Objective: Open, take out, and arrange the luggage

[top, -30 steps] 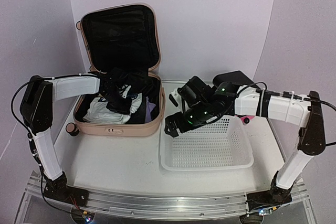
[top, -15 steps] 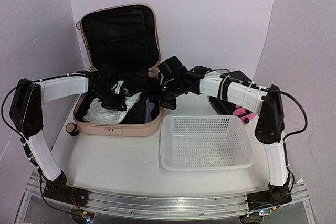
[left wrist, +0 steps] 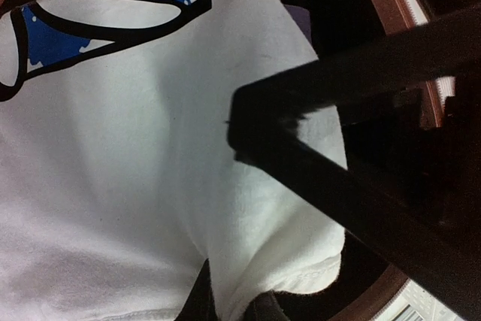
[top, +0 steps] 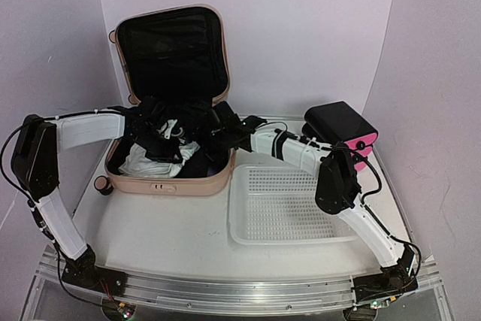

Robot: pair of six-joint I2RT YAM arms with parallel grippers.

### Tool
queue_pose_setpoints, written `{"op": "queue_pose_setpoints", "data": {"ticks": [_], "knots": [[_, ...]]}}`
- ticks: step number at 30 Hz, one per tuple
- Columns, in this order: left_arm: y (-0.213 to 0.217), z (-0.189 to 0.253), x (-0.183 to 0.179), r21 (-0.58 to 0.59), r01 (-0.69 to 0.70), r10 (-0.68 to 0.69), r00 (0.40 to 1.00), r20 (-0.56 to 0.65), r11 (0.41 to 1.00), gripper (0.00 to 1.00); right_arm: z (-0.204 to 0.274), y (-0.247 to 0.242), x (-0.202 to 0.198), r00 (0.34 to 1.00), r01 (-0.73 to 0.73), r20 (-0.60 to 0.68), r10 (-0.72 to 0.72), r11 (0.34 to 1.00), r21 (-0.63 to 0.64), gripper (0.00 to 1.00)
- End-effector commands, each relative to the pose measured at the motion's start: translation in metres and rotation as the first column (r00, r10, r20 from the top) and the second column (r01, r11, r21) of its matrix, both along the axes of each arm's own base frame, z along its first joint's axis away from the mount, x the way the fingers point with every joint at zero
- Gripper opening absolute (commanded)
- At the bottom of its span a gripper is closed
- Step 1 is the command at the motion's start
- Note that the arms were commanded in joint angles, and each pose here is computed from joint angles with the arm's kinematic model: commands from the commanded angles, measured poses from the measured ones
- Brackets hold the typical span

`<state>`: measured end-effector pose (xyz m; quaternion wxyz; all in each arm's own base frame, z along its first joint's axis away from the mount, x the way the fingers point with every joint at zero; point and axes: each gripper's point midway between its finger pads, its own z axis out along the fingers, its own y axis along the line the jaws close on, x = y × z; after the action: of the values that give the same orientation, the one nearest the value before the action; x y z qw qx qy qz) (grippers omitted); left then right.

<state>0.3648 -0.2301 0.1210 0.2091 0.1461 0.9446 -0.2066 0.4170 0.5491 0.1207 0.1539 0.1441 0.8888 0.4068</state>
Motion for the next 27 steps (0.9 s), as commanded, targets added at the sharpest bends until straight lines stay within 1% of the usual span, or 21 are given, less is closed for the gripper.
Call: {"op": "queue_pose_setpoints", "data": {"ticks": [1, 4, 5, 7, 9, 13, 16, 18, 21, 25, 27], "knots": [[-0.009, 0.035, 0.0, -0.083, 0.035, -0.028, 0.996, 0.083, 0.996, 0.0, 0.022, 0.016, 0.015, 0.991, 0.123, -0.073, -0.112, 0.978, 0.169, 0.87], [-0.012, 0.036, 0.0, -0.098, 0.046, -0.038, 0.996, 0.082, 0.994, 0.0, 0.02, 0.023, 0.015, 0.984, 0.155, -0.115, -0.133, 0.966, 0.209, 0.85], [-0.014, 0.036, 0.0, -0.105, 0.05, -0.042, 0.996, 0.078, 0.993, 0.0, 0.018, 0.026, 0.014, 0.984, 0.155, -0.125, -0.129, 0.962, 0.224, 0.81], [-0.016, 0.036, 0.0, -0.115, 0.054, -0.046, 0.996, 0.072, 0.992, 0.0, 0.019, 0.032, 0.012, 0.985, 0.146, -0.13, -0.117, 0.958, 0.245, 0.77], [-0.017, 0.036, 0.001, -0.118, 0.052, -0.044, 0.996, 0.072, 0.992, 0.0, 0.021, 0.034, 0.008, 0.987, 0.131, -0.118, -0.105, 0.961, 0.244, 0.76], [-0.016, 0.036, 0.001, -0.116, 0.052, -0.043, 0.996, 0.073, 0.992, 0.0, 0.034, 0.023, 0.008, 0.996, 0.09, -0.031, -0.085, 0.977, 0.195, 0.79], [-0.014, 0.037, 0.001, -0.107, 0.047, -0.038, 0.996, 0.083, 0.993, 0.0, 0.052, 0.005, 0.005, 0.996, 0.058, 0.069, -0.065, 0.994, 0.093, 0.84], [-0.014, 0.04, 0.0, -0.11, 0.048, -0.039, 0.995, 0.088, 0.993, 0.0, 0.048, -0.002, 0.003, 0.996, 0.068, 0.057, -0.073, 0.995, 0.074, 0.85], [-0.016, 0.041, -0.001, -0.12, 0.054, -0.044, 0.995, 0.086, 0.991, 0.0, 0.043, 0.008, 0.0, 0.998, 0.063, 0.002, -0.063, 0.991, 0.117, 0.82], [-0.016, 0.041, -0.002, -0.123, 0.057, -0.047, 0.996, 0.08, 0.991, 0.0, 0.029, 0.028, 0.0, 0.996, 0.076, -0.066, -0.065, 0.979, 0.192, 0.73], [-0.016, 0.04, -0.003, -0.125, 0.057, -0.048, 0.996, 0.077, 0.99, 0.0, 0.026, 0.035, -0.001, 0.995, 0.08, -0.077, -0.065, 0.973, 0.218, 0.67]]}}
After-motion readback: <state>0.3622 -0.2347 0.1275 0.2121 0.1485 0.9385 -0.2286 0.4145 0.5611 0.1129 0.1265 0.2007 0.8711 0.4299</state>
